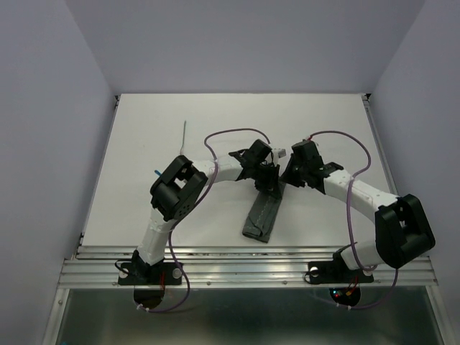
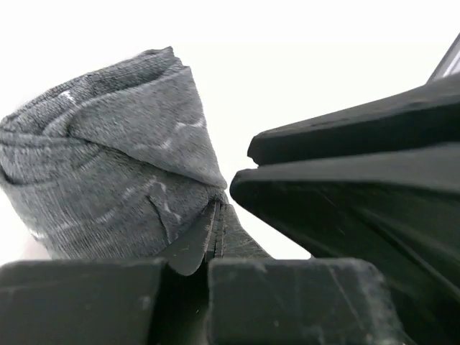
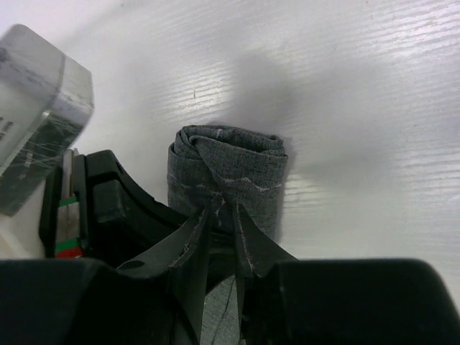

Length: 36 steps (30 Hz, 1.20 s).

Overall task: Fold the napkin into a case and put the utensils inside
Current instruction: Stuff the top corner of the smaller-rectangle-folded napkin into the folded napkin, then smooth out the smaller rectangle-folded napkin at the center of the board.

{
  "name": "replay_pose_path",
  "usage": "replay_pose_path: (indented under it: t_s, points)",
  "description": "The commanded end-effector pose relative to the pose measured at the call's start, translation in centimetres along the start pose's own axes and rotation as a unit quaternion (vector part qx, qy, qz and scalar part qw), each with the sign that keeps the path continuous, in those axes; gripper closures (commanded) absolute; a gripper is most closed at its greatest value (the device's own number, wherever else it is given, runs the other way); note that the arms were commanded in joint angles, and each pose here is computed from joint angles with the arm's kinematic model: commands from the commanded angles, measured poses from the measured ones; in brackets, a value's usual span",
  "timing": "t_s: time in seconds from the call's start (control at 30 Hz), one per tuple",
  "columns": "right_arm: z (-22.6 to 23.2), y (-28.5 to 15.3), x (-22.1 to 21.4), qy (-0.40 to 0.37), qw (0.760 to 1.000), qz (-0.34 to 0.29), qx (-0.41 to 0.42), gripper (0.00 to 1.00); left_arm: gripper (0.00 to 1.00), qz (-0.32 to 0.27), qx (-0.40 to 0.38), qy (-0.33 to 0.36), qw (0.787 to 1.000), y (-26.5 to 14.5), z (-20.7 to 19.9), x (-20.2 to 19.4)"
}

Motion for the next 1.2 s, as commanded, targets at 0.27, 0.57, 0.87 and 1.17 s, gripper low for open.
replay_pose_path:
  t_s: [0.27, 0.57, 0.87, 1.17]
  points:
    - [-2.1, -1.2, -3.1, -0.004, 0.999, 0.044, 0.009, 0.65, 1.00, -0.070, -0.015, 0.043, 0.997, -7.1, -4.0, 2.4]
    - [-1.4, -0.8, -4.6, -0.008, 0.996, 0.077, 0.045, 0.61, 1.00, -0.045, 0.020, 0.012, 0.999, -5.4, 0.5, 0.5]
    - [-1.8, 0.6, -5.0, -0.002, 0.996, 0.083, 0.031, 0.61, 1.00, -0.028, 0.025, 0.002, 0.999, -4.4, 1.6, -0.6]
    - [-2.9, 1.7, -5.7, 0.005, 0.996, 0.084, 0.010, 0.76, 1.00, -0.028, 0.015, 0.003, 0.999, -4.4, 1.2, -0.4]
Point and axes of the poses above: each gripper's point midway between its finger pads, its own y axis out along the fingers, its own z axis along the line the jaws close on, x = y × z, the point moved 2 cm from there along -y, back along the fingers, and after that the axes turned 3 degrees about y, right-handed, at the moved point
